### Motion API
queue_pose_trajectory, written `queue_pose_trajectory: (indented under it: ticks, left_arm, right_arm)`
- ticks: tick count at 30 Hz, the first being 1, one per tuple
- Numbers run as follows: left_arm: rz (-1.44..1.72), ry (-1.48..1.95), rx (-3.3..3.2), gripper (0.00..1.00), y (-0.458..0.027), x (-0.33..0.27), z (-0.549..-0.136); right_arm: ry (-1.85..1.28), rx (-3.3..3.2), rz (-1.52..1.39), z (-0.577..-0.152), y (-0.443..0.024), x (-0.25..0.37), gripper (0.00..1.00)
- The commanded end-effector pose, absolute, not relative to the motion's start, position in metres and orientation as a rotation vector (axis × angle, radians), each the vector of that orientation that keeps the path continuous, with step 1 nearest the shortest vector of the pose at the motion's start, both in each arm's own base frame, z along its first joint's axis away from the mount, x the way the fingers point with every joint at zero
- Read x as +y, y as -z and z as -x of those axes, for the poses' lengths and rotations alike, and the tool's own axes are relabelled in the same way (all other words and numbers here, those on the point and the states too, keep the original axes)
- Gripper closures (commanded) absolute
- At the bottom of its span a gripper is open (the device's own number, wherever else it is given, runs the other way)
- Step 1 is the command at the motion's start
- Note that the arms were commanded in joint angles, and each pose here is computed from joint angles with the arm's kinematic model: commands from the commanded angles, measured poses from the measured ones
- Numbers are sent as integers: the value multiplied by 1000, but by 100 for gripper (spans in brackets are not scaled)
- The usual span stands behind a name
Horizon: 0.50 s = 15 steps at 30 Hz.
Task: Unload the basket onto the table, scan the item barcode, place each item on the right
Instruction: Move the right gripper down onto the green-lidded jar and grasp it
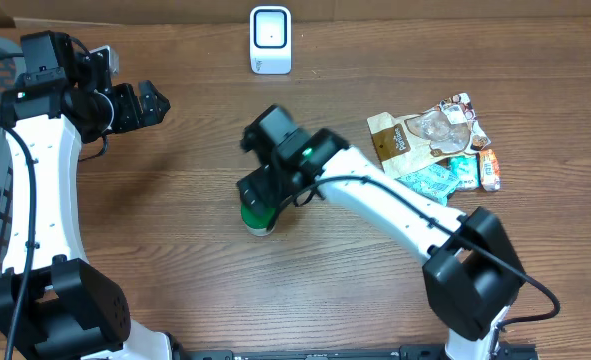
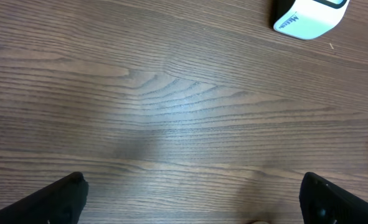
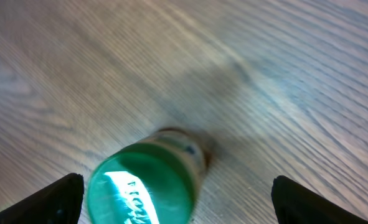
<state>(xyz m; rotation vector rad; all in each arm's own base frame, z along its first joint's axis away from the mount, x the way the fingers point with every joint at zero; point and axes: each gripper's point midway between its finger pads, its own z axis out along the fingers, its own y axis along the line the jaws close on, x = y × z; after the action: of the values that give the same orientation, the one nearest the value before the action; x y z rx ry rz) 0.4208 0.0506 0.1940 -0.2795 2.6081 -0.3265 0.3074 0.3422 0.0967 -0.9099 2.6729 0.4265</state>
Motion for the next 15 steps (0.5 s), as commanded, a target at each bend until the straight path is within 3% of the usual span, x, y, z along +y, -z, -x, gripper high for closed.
queue_pose_trajectory:
  ticks: [1,15]
  left_arm:
    - [241,292,2581,0,-205,53,-425]
    - [241,292,2581,0,-205,53,-425]
  right_arm:
    - [-218,2590,987,-310,-100,343,5]
    - [-256,2646,1065,-292,-72,356,11]
